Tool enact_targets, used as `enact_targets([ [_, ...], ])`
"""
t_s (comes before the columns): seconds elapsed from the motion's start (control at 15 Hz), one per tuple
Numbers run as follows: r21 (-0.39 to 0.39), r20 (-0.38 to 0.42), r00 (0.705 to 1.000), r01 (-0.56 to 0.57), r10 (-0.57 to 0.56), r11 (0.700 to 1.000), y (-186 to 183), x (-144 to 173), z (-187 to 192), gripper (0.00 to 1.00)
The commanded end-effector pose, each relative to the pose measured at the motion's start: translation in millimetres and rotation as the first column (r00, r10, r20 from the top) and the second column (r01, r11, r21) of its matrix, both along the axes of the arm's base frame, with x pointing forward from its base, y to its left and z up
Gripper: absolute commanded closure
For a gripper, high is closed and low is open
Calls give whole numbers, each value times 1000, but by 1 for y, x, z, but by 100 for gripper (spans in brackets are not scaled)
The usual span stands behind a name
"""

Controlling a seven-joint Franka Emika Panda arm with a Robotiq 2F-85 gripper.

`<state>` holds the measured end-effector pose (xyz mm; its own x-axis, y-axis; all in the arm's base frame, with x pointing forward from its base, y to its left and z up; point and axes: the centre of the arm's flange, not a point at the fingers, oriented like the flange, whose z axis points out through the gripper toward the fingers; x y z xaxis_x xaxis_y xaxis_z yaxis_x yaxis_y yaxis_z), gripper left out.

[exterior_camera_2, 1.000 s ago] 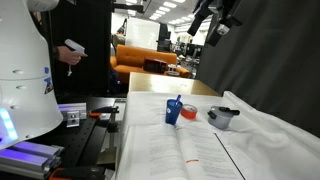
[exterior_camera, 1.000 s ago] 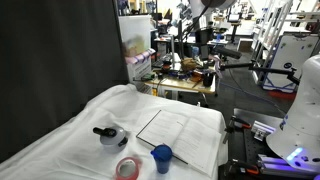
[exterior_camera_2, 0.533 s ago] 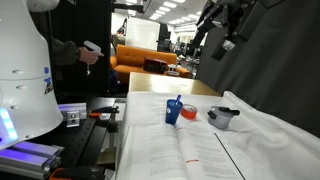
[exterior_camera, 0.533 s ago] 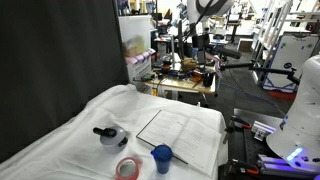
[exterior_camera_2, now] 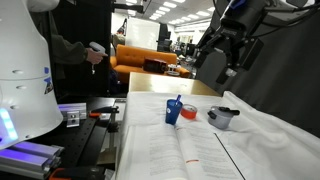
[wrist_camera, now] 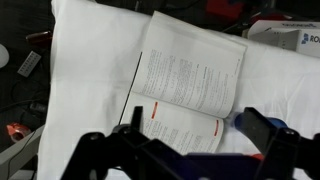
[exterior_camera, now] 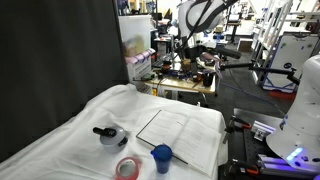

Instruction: Take the marker out of the cup and put it on the book

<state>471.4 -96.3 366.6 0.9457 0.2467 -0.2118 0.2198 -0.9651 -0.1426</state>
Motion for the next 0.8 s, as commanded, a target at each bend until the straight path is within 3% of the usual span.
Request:
enact_targets([
  [0.0,18,12,1000,-25,25,1000,-3,8,0,0],
  [0.73,1,0,998,-57,57,998,-1,2,-1,0],
])
